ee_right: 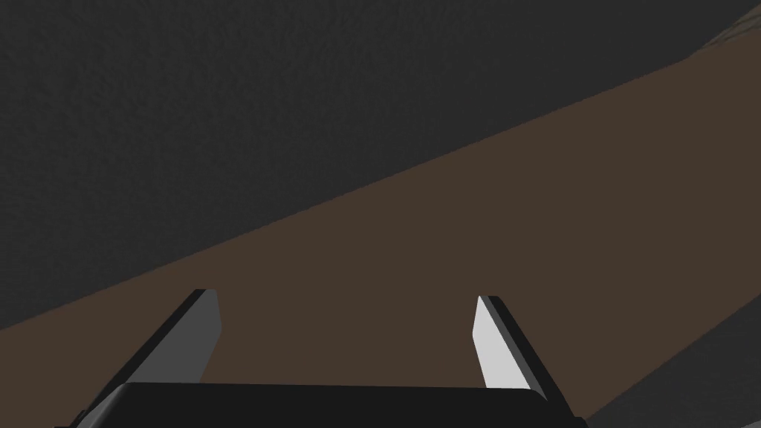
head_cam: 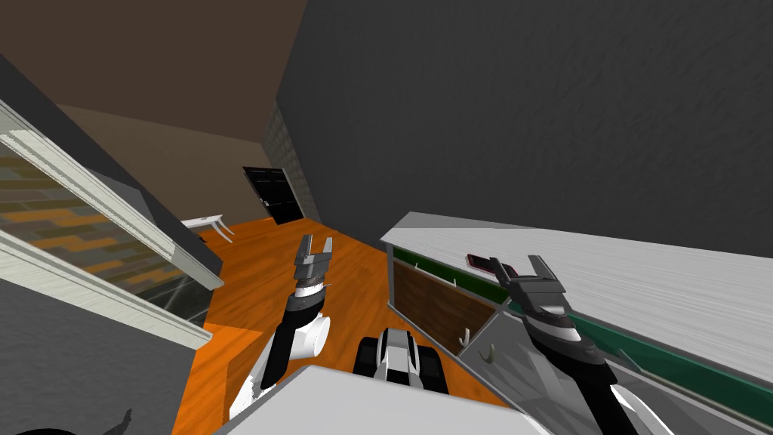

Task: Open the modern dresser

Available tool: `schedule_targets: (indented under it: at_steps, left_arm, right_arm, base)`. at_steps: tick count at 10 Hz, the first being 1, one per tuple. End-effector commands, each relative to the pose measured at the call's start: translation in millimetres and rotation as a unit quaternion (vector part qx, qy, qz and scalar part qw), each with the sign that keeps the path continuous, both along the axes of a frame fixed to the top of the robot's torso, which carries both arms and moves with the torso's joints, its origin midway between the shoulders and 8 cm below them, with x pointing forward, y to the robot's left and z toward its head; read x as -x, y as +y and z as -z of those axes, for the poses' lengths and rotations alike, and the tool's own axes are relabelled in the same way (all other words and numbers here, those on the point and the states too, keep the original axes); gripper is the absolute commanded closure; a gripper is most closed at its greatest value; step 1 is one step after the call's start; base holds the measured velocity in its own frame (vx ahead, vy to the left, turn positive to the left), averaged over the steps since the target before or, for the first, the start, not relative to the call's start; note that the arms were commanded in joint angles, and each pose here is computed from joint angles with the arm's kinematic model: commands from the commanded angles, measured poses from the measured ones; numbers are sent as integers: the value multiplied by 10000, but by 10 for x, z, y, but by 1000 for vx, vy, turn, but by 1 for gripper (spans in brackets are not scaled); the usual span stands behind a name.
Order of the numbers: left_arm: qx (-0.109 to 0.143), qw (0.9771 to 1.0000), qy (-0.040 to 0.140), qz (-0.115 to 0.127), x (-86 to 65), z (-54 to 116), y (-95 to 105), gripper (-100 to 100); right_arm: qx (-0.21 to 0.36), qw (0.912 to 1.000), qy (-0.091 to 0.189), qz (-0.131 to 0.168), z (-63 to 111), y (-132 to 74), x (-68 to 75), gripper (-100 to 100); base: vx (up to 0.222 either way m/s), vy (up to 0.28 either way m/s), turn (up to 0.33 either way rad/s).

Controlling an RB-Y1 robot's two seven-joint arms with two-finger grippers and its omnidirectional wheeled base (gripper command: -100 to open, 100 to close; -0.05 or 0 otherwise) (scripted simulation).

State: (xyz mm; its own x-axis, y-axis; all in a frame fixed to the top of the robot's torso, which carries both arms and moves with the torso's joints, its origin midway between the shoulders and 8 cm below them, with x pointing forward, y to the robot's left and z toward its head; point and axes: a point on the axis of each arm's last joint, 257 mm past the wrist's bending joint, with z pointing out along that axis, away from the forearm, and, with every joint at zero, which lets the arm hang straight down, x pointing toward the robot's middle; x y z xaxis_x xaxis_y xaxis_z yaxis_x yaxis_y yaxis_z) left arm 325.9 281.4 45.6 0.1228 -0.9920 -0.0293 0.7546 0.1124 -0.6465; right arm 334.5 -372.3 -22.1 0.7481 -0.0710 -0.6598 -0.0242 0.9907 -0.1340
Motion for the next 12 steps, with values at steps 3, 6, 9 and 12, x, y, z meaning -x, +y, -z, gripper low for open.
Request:
schedule_targets:
  at_steps: [3,6,9,12]
  left_arm:
    - [0,10000,0,0,0,0,0,0]
    - [0,10000,0,0,0,0,0,0]
    - [0,10000,0,0,0,0,0,0]
    - [0,10000,0,0,0,0,0,0]
  right_arm:
    - [532,9966,-58,620,88,-152,10,-100]
    - [853,9912,-77,1007,153,-258,13,-100]
    - [1161,9836,-85,1380,222,-360,15,-100]
    - [1454,9740,-82,1738,293,-459,16,-100]
  base:
    - [35,81,-45]
    - [33,66,-39]
    - [29,71,-37]
    - [15,72,-40]
